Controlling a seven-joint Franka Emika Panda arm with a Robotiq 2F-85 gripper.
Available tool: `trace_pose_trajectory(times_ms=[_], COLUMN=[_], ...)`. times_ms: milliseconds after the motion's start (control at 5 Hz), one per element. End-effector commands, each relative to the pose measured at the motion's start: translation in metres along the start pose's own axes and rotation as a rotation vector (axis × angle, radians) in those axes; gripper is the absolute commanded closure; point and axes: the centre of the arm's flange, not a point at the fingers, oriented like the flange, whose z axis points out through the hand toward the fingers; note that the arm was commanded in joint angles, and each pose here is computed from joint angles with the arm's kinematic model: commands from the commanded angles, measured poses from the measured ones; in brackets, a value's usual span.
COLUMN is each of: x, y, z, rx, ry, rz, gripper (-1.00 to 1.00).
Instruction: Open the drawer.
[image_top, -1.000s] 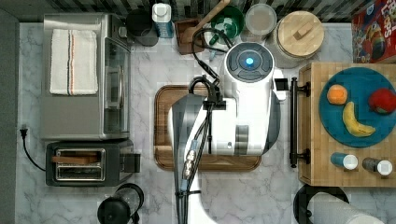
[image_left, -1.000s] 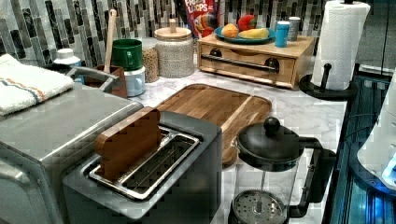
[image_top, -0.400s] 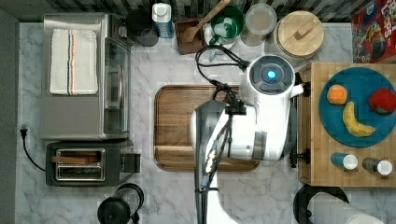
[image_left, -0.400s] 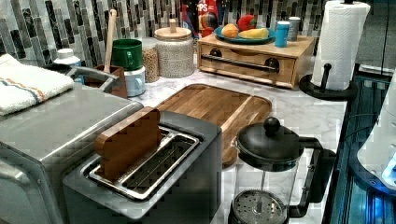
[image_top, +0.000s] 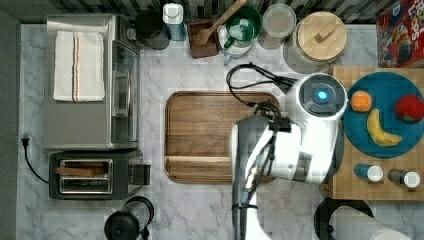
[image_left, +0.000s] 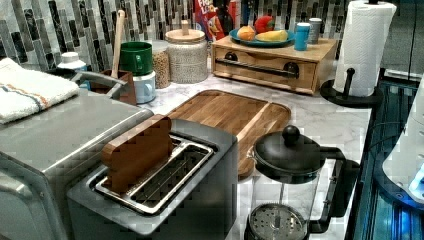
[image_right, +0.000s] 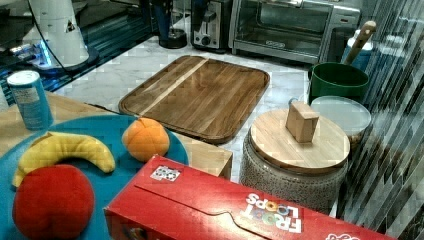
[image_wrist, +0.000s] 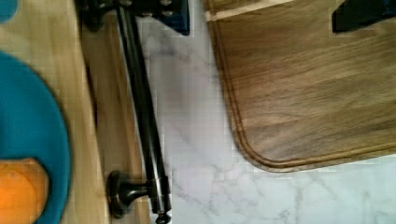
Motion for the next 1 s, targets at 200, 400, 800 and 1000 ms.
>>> trace_pose_trajectory(times_ms=[200,400,800,1000], x=[-0.015,-0.014,-0.009,-0.009], y=[0.031,0.039,0.052,0.057], z=[0.045,0.063,0.095,0.111], rx=[-0.023,-0.029,-0.054,-0.044], ry=[0.074,0.081,0.105,0.122], rz=[-0.121,-0.136,-0.136,-0.137], gripper=[-1.0,-1.0,-1.0,-1.0])
